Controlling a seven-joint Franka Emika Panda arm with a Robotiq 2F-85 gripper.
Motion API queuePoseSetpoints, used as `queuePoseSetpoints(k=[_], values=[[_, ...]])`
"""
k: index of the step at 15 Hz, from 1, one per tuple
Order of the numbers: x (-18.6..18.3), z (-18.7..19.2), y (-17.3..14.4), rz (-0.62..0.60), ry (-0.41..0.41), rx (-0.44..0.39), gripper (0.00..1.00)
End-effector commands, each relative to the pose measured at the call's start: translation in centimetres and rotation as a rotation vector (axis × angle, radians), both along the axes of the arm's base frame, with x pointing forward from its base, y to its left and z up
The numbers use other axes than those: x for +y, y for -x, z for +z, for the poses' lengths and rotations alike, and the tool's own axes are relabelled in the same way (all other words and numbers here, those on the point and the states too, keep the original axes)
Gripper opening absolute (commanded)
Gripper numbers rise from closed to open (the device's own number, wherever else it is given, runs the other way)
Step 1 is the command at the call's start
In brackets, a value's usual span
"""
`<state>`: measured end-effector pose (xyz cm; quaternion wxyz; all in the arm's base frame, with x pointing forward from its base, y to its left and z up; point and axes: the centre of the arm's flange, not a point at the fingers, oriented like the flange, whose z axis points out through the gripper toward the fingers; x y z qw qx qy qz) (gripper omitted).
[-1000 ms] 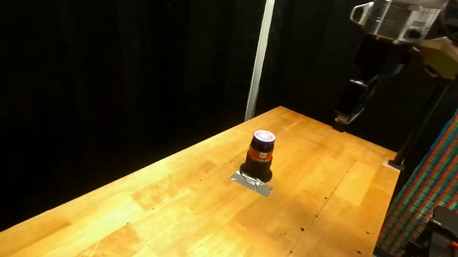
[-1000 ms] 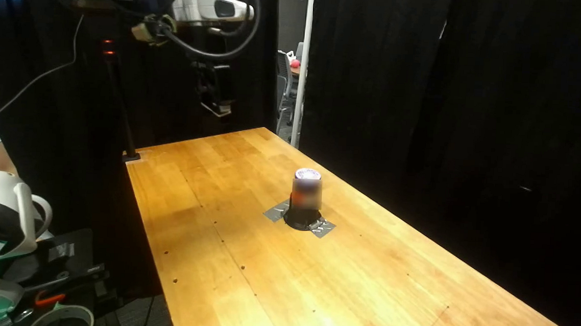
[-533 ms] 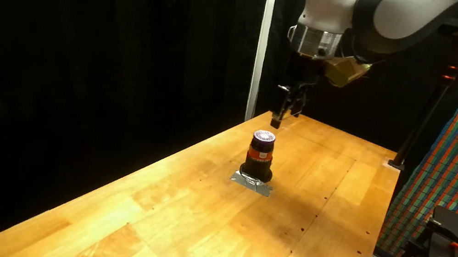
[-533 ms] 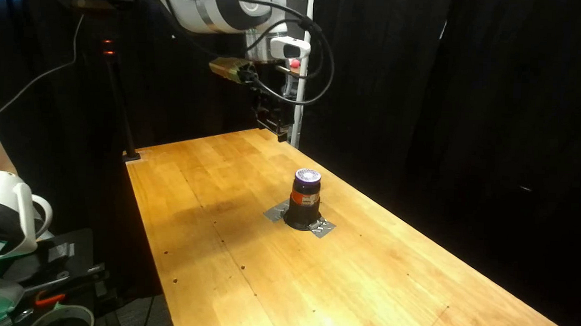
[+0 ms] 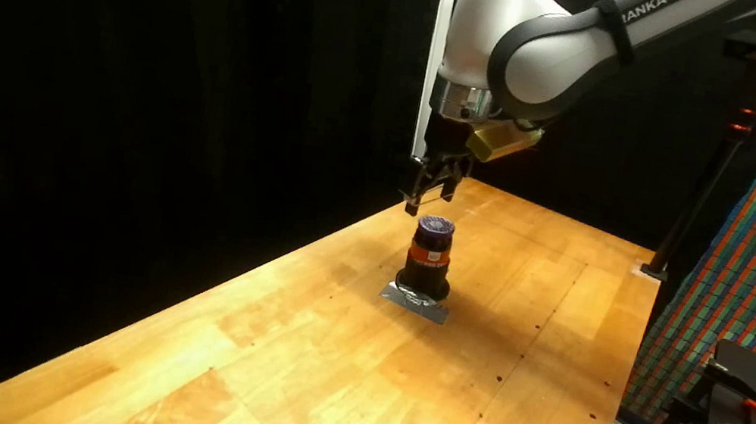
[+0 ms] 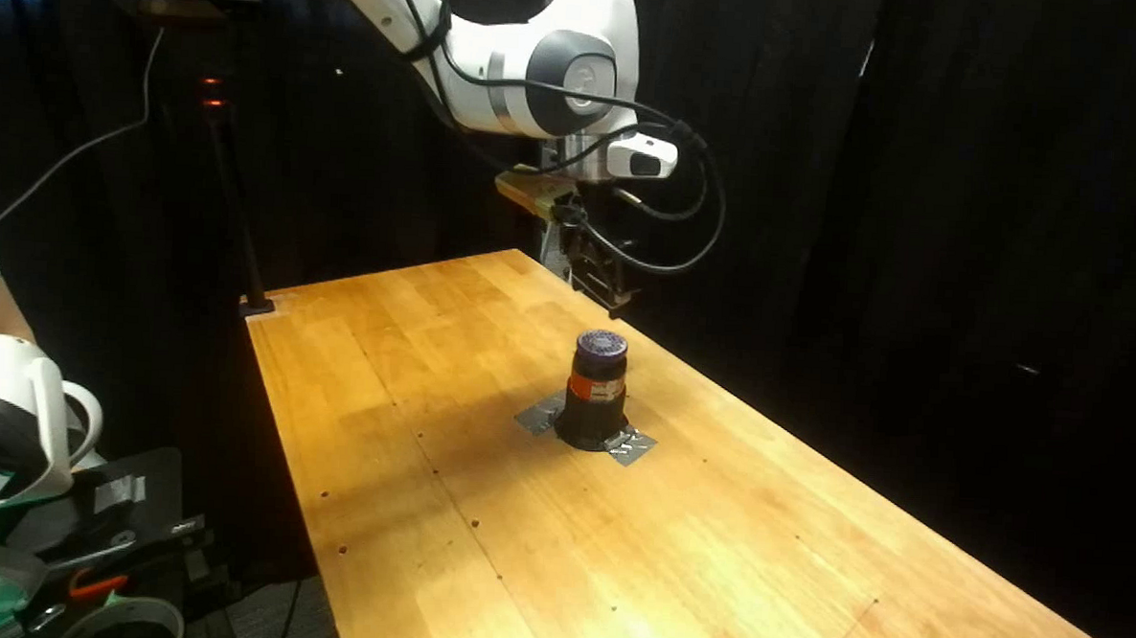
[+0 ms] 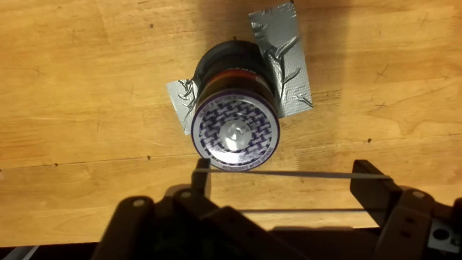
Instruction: Put a rubber band around the cup
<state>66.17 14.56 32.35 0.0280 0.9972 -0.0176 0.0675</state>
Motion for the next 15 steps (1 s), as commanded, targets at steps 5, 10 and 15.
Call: queuePoseSetpoints(k=[5, 10, 15], values=[[-2.3, -3.2, -4.6, -0.073, -0.004, 0.003, 1.0], [-3.0, -5.3, -4.8, -0.101, -0.027, 0.038, 1.0], [-3.8, -6.6, -4.4, -0.127, -0.042, 0.079, 1.0]])
